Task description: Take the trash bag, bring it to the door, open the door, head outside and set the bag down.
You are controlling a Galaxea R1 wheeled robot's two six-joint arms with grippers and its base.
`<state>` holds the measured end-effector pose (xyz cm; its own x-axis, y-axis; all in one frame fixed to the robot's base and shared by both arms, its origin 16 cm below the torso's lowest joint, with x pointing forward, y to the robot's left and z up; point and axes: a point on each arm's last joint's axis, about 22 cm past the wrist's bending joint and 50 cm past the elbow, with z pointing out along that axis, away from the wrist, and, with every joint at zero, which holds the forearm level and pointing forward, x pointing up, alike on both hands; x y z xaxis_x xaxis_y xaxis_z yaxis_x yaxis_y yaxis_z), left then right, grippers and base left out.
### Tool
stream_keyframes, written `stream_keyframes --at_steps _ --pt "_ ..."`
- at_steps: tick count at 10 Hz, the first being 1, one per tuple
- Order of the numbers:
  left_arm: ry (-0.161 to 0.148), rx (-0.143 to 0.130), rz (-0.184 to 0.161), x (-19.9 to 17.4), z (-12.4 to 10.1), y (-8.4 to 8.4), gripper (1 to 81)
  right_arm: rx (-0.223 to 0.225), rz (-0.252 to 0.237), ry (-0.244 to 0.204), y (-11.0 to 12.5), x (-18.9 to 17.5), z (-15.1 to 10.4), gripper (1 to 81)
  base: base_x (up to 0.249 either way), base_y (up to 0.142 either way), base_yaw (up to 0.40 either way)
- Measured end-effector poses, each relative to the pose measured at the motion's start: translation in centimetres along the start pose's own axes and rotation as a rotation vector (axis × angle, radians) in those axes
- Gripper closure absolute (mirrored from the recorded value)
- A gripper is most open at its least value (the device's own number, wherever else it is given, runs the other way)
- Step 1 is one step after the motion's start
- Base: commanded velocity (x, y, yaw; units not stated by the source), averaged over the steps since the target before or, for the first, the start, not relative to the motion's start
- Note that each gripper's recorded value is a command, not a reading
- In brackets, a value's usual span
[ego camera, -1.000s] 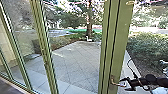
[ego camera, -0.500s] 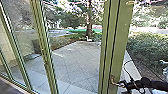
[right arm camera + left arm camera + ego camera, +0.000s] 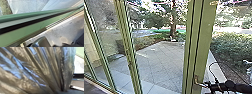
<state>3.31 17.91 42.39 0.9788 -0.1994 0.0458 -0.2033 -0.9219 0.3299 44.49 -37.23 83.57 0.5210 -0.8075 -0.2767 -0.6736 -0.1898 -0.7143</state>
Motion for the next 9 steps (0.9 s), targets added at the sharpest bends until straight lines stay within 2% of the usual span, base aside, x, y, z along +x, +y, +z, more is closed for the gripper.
stream_keyframes --at_steps 3,4,5,7,9 --pt "0.001 0.000 0.000 0.0 0.0 0.0 81.1 0.039 0.069 0.068 2.4 0.6 2.3 1.0 0.000 0.000 0.000" --pt "0.000 0.001 0.001 0.0 0.0 -0.1 81.1 0.037 0.088 0.083 3.9 0.7 3.0 1.0 0.000 0.000 0.000" --pt "0.000 0.000 0.001 0.0 0.0 0.0 81.1 0.040 0.099 0.095 4.2 0.8 3.6 1.0 0.000 0.000 0.000" --pt "0.001 0.001 0.002 0.0 0.0 -0.1 81.1 0.037 0.093 0.119 5.0 1.0 4.9 1.0 0.000 0.000 0.000" --pt "0.001 0.001 0.001 0.0 0.0 0.0 81.1 0.024 0.060 0.126 5.3 1.2 4.9 1.0 0.000 0.000 0.000"
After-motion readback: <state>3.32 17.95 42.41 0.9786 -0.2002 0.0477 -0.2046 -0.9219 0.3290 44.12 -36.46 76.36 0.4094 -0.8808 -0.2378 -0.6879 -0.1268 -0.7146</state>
